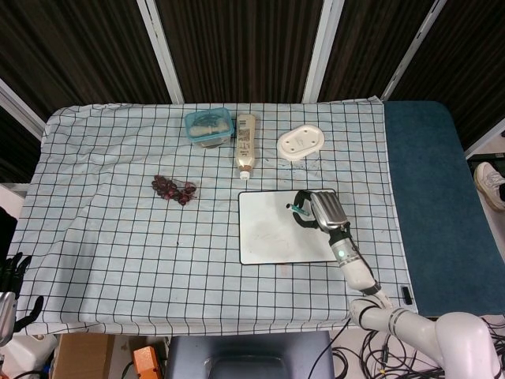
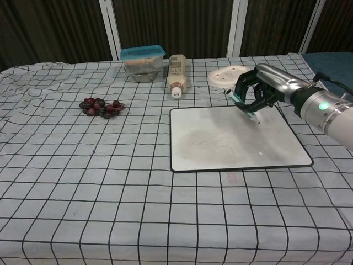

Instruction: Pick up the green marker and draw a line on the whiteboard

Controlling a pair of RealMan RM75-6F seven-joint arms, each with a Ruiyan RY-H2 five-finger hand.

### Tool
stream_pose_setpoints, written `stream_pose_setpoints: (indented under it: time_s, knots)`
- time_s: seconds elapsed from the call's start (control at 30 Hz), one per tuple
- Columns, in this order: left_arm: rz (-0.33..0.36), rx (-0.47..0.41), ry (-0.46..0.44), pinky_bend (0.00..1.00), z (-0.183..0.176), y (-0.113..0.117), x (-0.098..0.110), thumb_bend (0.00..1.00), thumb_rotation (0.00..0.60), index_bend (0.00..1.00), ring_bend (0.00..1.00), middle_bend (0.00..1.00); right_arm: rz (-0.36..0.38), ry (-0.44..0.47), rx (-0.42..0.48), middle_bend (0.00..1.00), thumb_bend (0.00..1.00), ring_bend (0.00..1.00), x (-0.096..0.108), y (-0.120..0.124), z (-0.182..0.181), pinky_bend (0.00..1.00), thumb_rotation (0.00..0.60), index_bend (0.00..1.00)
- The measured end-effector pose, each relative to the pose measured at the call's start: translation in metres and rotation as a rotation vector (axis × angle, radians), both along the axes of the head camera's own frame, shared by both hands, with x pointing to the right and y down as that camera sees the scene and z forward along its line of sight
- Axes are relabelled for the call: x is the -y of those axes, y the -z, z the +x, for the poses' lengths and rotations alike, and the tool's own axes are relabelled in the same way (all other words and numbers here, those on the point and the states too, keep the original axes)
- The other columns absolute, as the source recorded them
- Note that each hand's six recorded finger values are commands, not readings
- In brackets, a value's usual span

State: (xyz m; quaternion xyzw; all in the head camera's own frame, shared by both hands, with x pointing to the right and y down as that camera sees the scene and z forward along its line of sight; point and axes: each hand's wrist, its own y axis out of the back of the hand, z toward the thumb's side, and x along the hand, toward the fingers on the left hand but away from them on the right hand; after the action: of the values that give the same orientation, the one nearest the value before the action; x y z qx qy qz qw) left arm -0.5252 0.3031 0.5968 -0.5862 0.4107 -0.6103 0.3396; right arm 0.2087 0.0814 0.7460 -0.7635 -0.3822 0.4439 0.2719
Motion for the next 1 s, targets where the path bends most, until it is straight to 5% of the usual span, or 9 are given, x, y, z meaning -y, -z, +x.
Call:
stream_pose_setpoints:
  time_s: [1.0]
  knots:
    - [-0.014, 0.0, 0.001, 0.04, 0.001, -0.002, 0.0, 0.39, 0.6, 0.0, 0.0, 0.0, -0.002, -0.011, -0.048, 0.73, 0.35, 0.73, 0.0, -0.01, 0.02, 0.78, 0.6, 1.0]
